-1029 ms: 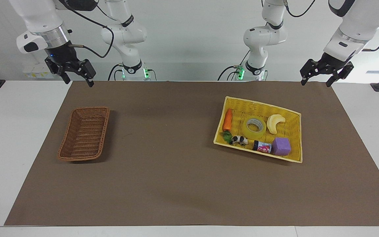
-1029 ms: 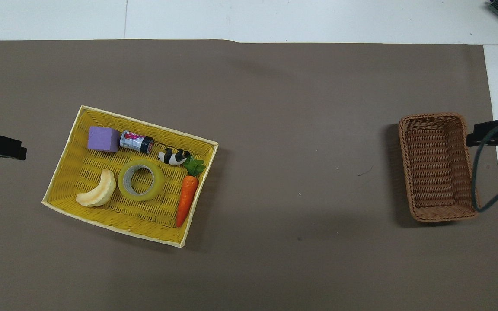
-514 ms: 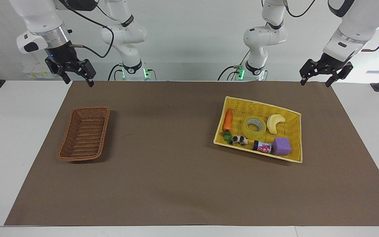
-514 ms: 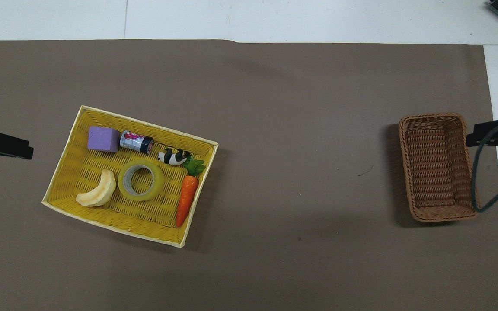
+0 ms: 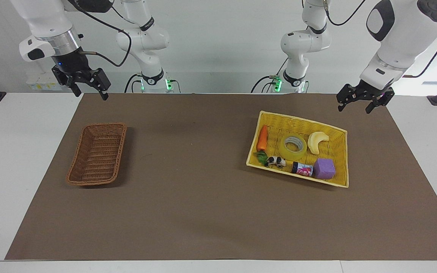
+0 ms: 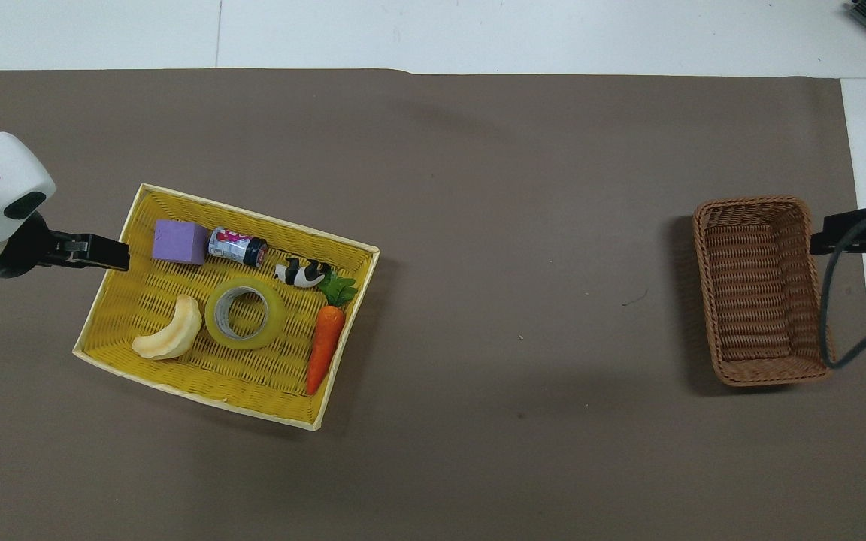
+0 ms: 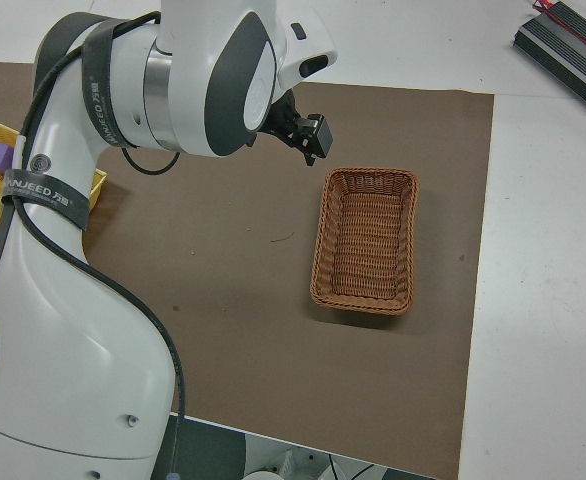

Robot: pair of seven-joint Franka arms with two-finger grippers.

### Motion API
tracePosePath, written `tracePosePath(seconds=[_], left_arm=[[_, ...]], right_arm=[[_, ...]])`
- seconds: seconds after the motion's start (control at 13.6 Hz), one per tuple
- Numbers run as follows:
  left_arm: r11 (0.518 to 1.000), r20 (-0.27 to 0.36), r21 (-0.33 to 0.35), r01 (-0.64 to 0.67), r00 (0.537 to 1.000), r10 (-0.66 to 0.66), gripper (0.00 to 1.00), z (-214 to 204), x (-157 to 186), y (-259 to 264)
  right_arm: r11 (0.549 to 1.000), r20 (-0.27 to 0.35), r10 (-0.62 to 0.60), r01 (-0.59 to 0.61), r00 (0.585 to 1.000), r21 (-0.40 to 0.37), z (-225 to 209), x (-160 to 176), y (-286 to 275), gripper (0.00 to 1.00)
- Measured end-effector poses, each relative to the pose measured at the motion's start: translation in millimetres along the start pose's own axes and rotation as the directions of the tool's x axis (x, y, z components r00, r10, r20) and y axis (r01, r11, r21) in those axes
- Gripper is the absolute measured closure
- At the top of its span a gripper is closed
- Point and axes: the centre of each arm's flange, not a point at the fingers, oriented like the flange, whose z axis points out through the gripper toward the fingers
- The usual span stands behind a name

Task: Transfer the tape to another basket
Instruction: 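Reach the left gripper into the yellow basket and grasp the tape roll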

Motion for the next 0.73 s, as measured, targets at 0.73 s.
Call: tracePosePath(seconds=[0.73], left_arm=[[0.993,0.027,-0.003,0.119,0.993,-0.119,0.00,116.0,-9.5,24.4]], right_arm=[[1.000,0.000,0.000,0.000,1.000,0.000,0.0,0.0,0.0,0.00]])
